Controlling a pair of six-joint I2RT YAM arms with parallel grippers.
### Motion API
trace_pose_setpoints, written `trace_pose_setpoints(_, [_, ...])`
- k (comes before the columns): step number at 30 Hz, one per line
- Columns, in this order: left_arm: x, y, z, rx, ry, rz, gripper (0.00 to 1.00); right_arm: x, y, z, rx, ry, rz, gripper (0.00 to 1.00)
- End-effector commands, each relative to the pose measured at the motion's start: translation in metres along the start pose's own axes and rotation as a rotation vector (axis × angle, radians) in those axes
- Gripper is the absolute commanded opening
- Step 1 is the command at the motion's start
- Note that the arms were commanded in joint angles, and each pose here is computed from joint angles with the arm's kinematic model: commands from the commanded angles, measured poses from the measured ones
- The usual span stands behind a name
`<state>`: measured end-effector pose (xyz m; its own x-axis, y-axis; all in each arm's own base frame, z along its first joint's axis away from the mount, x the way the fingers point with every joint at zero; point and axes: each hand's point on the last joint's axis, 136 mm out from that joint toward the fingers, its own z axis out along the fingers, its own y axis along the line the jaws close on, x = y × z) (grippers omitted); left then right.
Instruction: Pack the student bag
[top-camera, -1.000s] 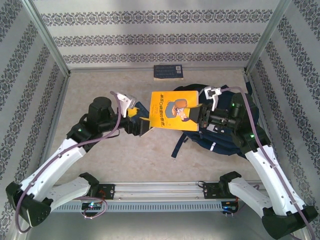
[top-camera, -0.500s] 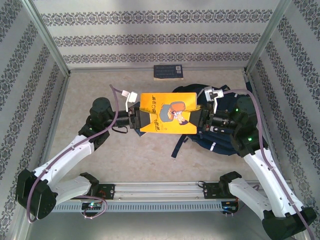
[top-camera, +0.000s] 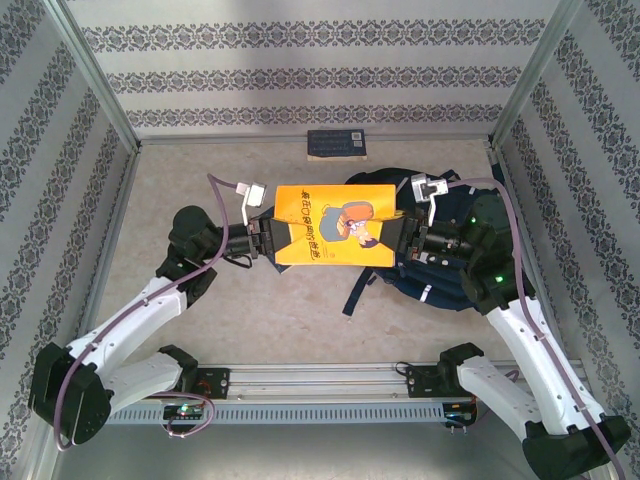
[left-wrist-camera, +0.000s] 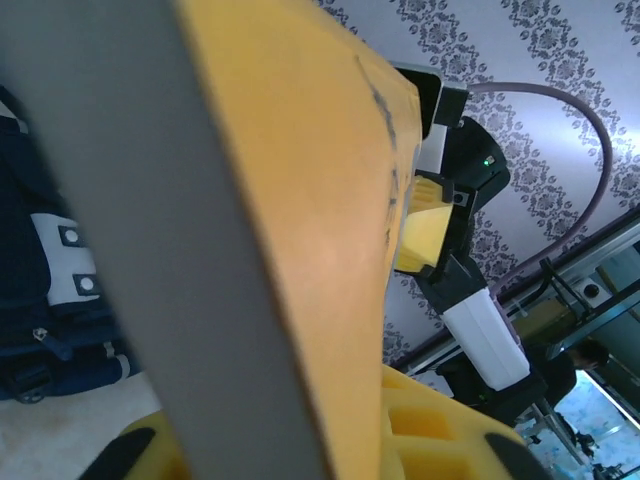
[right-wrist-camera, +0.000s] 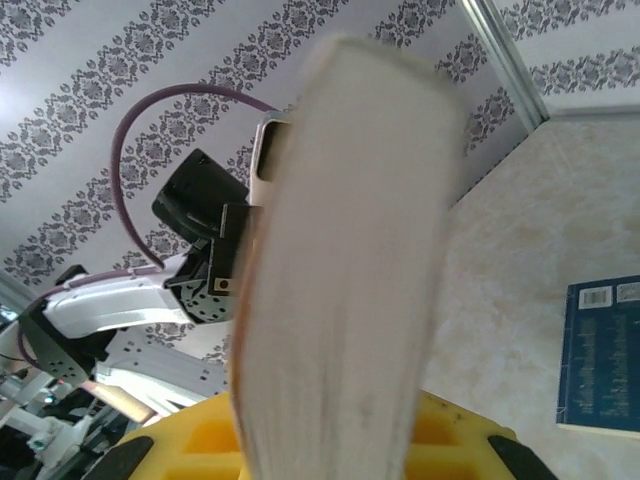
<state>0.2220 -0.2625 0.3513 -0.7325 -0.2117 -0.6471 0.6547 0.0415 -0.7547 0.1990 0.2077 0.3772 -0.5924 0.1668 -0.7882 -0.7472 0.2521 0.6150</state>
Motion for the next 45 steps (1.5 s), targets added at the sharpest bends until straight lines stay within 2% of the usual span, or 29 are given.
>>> trace_pose_setpoints(1, [-0.011,-0.019,-0.008,0.023,-0.052,0.118,0.00,-0.023,-0.027,-0.006,0.184,-0.100,-0.022,0.21])
trace_pose_setpoints(2, [-0.014,-0.015,-0.012,-0.005,-0.069,0.121,0.00,-0.023,-0.037,-0.009,0.242,-0.108,-0.017,0.44])
trace_pose_setpoints(3, [-0.017,-0.009,-0.017,-0.041,-0.087,0.120,0.00,-0.024,-0.048,-0.012,0.311,-0.112,-0.013,0.62])
trace_pose_setpoints(5, [-0.022,0.008,-0.030,-0.158,-0.130,0.113,0.00,-0.025,-0.070,-0.019,0.437,-0.119,-0.010,0.70])
trace_pose_setpoints(9, [-0.025,0.043,-0.067,-0.510,-0.177,0.148,0.00,-0.019,-0.129,-0.034,0.736,-0.073,0.053,0.74])
trace_pose_setpoints(11, [-0.024,0.049,-0.078,-0.594,-0.183,0.161,0.00,-0.009,-0.166,-0.044,0.913,-0.006,0.159,0.74])
trace_pose_setpoints(14, [-0.023,0.063,-0.097,-0.750,-0.171,0.161,0.00,0.004,-0.204,-0.032,1.008,0.136,0.267,0.72])
trace_pose_setpoints(16, [-0.024,0.072,-0.113,-0.868,-0.173,0.183,0.00,0.006,-0.226,-0.030,1.140,0.147,0.299,0.68])
trace_pose_setpoints(18, [-0.026,0.081,-0.132,-0.985,-0.202,0.200,0.00,0.005,-0.242,-0.020,1.211,0.168,0.315,0.64])
trace_pose_setpoints(21, [-0.026,0.085,-0.145,-1.043,-0.234,0.222,0.00,0.004,-0.263,-0.007,1.247,0.157,0.389,0.58])
trace_pose_setpoints(24, [-0.020,0.092,-0.145,-1.044,-0.222,0.213,0.00,0.005,-0.290,-0.016,1.319,0.118,0.495,0.56])
trace_pose_setpoints(28, [-0.019,0.092,-0.141,-1.027,-0.216,0.205,0.00,0.014,-0.318,-0.012,1.234,0.037,0.666,0.56])
trace_pose_setpoints(32, [-0.019,0.093,-0.138,-1.022,-0.210,0.202,0.00,0.019,-0.339,-0.008,1.156,-0.005,0.743,0.57])
trace_pose_setpoints(40, [-0.017,0.093,-0.133,-1.011,-0.195,0.203,0.00,0.040,-0.376,-0.005,1.121,0.006,0.857,0.53])
trace_pose_setpoints(45, [-0.018,0.094,-0.133,-1.012,-0.192,0.207,0.00,0.047,-0.389,0.010,1.037,0.018,0.878,0.47])
